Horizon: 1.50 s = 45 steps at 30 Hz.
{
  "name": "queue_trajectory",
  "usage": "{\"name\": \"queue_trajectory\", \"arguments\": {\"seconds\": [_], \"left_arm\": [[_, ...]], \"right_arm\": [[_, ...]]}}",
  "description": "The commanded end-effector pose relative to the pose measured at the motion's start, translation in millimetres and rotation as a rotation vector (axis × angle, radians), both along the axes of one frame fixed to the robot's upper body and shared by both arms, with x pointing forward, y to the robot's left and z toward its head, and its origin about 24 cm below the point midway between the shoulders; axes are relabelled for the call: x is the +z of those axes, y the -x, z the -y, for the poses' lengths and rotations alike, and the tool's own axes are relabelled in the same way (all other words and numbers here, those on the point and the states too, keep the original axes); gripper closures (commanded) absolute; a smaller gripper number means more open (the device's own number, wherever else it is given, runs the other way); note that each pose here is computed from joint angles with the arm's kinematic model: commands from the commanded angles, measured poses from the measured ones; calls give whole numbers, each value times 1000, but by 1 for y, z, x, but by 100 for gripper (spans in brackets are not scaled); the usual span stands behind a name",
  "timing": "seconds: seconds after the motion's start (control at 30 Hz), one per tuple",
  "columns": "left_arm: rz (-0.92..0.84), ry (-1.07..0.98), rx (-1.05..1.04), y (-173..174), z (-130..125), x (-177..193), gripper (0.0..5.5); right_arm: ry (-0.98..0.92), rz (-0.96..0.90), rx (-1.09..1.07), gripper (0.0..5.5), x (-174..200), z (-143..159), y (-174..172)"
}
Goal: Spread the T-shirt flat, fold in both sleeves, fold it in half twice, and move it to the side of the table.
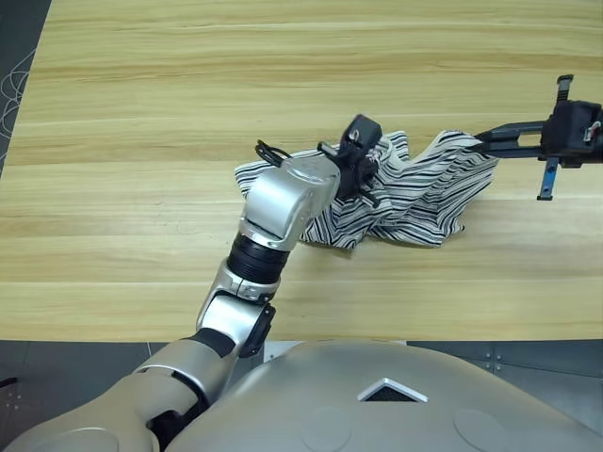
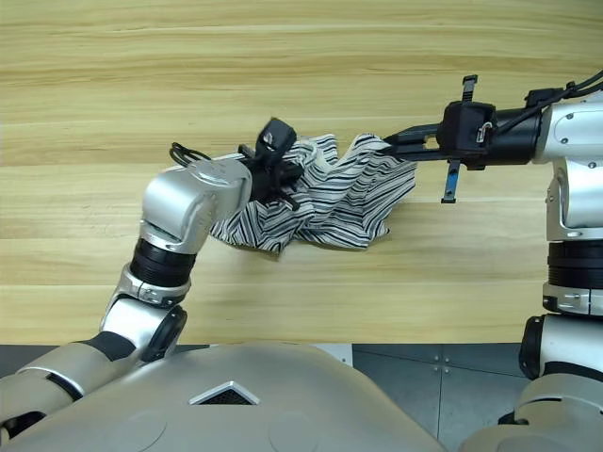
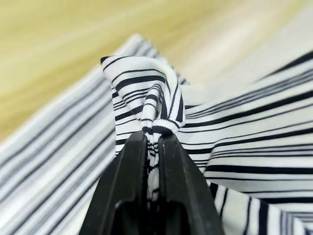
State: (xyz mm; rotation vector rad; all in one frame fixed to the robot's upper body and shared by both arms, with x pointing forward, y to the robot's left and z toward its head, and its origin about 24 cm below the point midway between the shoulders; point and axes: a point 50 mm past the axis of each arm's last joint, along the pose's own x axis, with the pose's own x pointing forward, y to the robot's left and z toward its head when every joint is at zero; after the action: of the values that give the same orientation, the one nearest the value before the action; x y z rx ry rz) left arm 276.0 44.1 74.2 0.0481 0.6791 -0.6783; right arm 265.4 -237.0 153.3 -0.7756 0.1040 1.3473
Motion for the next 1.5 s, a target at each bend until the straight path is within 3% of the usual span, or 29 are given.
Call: {"name": "queue_trajectory", "arguments": {"seconds": [0.03, 0.27, 0.37, 0.5, 0.57, 0.77, 0.97, 1.03, 1.2, 1.33, 1.43, 1.5], "left_arm": [[161, 5, 180, -39, -60, 40, 538], [349, -197, -9, -63, -110, 68, 538], [610, -537, -180, -82, -134, 77, 538], [883, -942, -28, -128, -170, 114, 538], [941, -970, 65, -137, -178, 133, 538], [1126, -963, 342, -149, -171, 203, 538], [1311, -926, 519, -143, -152, 269, 538], [1341, -937, 519, -142, -146, 278, 538], [1260, -887, 345, -150, -136, 240, 538], [1067, -934, 102, -146, -167, 150, 538], [919, -896, -224, -121, -186, 78, 538], [880, -804, -391, -105, -187, 62, 538]], "right_arm": [[-36, 44, -72, 540, 4, 6, -17], [-126, 65, -174, 540, 0, 11, -42], [-186, 127, -306, 540, 0, 1, -69], [-265, 223, -562, 540, 6, -36, -119], [-313, 284, -705, 540, 18, -48, -137], [-439, 459, -1000, 540, 76, -67, -163], [-604, 653, -1128, 540, 150, -65, -162], [-631, 659, -1111, 540, 159, -64, -161], [-558, 512, -977, 540, 127, -67, -163], [-465, 284, -823, 540, 63, -50, -154], [-444, 137, -670, 540, 33, -40, -141], [-411, 73, -543, 540, 24, -30, -130]]}}
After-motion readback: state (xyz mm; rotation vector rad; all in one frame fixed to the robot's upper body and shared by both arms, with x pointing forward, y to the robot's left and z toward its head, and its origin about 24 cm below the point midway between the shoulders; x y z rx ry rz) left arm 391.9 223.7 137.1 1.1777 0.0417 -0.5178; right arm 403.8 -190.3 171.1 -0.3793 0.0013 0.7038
